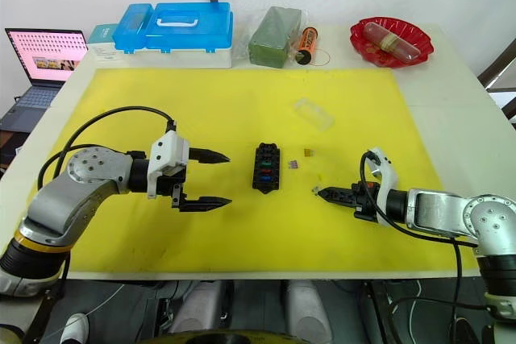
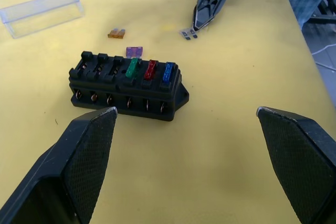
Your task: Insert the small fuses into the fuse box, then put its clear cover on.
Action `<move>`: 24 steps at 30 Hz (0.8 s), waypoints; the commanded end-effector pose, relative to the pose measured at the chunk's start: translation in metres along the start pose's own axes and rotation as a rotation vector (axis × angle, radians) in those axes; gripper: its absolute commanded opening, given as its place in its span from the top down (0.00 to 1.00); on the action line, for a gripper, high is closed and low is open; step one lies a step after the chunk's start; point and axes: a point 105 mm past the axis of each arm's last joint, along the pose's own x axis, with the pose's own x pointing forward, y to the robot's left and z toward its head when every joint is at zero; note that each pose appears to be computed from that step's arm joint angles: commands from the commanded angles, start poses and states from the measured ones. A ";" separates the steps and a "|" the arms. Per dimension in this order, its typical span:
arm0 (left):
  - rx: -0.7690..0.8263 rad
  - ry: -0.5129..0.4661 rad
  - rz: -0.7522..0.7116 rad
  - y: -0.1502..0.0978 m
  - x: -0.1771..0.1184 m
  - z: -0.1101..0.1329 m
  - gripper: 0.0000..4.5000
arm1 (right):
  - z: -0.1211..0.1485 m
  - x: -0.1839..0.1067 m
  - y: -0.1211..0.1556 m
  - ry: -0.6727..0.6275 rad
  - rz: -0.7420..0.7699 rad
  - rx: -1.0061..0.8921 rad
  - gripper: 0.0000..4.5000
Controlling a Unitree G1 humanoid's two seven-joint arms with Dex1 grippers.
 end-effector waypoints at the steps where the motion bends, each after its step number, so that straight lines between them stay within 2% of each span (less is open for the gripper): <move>1: 0.026 -0.014 0.000 0.000 -0.001 0.005 0.00 | 0.009 -0.001 0.002 -0.036 0.019 0.002 0.70; 21: 0.022 -0.012 0.010 0.000 -0.001 0.004 0.00 | 0.013 0.008 0.005 -0.028 0.049 -0.002 0.70; 22: 0.023 -0.012 0.010 0.000 -0.001 0.004 0.00 | 0.013 0.007 0.005 -0.029 0.049 -0.002 0.79; 24: 0.022 -0.011 0.011 0.000 -0.001 0.004 0.00 | 0.014 0.006 0.003 -0.031 0.046 -0.001 0.91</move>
